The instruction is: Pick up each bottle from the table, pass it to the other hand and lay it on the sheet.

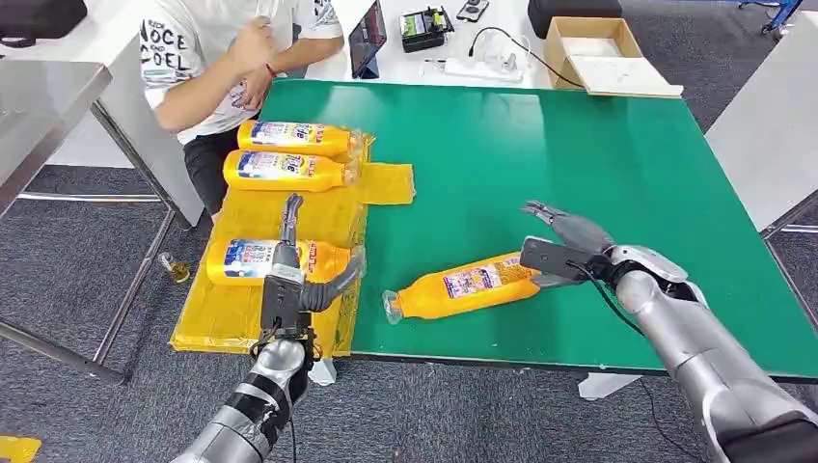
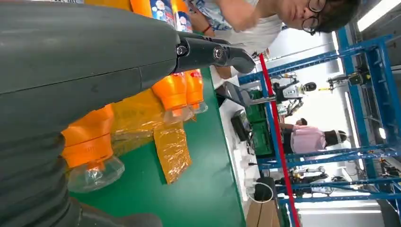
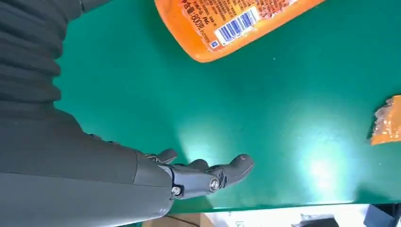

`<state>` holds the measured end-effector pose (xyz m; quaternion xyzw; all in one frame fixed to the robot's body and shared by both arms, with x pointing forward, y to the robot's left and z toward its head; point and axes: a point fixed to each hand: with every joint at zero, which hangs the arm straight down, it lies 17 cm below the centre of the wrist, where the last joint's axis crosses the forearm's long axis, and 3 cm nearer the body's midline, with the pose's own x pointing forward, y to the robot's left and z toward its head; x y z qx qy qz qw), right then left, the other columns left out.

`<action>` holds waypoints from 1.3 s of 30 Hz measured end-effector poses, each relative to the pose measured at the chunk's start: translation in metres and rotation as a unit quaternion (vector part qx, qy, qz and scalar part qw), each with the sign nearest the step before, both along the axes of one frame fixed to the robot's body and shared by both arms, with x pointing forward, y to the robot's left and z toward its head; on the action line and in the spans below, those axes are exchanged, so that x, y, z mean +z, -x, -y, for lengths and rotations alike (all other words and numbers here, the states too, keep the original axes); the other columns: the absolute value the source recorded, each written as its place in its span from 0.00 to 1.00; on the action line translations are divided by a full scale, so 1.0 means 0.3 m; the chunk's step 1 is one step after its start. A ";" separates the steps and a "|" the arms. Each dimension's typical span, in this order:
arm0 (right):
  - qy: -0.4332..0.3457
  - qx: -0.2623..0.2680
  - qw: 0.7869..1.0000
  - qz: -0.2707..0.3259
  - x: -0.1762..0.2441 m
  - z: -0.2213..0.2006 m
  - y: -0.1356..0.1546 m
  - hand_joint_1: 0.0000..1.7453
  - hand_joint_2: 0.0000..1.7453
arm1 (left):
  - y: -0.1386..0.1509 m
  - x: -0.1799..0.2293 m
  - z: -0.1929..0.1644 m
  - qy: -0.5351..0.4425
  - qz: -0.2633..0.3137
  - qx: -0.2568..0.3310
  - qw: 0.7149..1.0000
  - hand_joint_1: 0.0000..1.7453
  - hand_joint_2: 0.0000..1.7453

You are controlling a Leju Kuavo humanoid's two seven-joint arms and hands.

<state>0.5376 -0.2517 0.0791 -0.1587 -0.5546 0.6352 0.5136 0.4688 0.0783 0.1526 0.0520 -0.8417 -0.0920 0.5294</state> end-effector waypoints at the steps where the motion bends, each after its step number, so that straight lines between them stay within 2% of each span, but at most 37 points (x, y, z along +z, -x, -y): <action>1: 0.001 0.000 1.000 0.000 0.000 0.000 0.000 0.00 1.00 | 0.000 0.000 0.000 0.000 0.000 0.000 1.000 0.00 1.00; 5: 0.000 0.028 1.000 0.001 -0.008 -0.070 0.013 0.00 1.00 | -0.002 0.007 0.011 0.001 0.001 -0.007 1.000 0.00 1.00; 13: -0.024 0.101 0.994 -0.028 -0.118 -0.391 0.113 0.00 1.00 | -0.020 0.050 0.063 0.010 0.006 -0.022 1.000 0.00 1.00; 20: -0.026 0.135 0.990 -0.046 -0.178 -0.573 0.192 0.00 1.00 | -0.028 0.056 0.089 0.012 0.003 -0.029 0.999 0.00 1.00; 26: -0.026 0.148 0.987 -0.063 -0.225 -0.633 0.245 0.00 1.00 | -0.031 0.057 0.096 0.013 0.002 -0.031 0.999 0.00 1.00; 39: -0.024 0.152 0.986 -0.068 -0.238 -0.651 0.256 0.00 1.00 | -0.031 0.051 0.100 0.012 -0.001 -0.032 0.999 0.00 1.00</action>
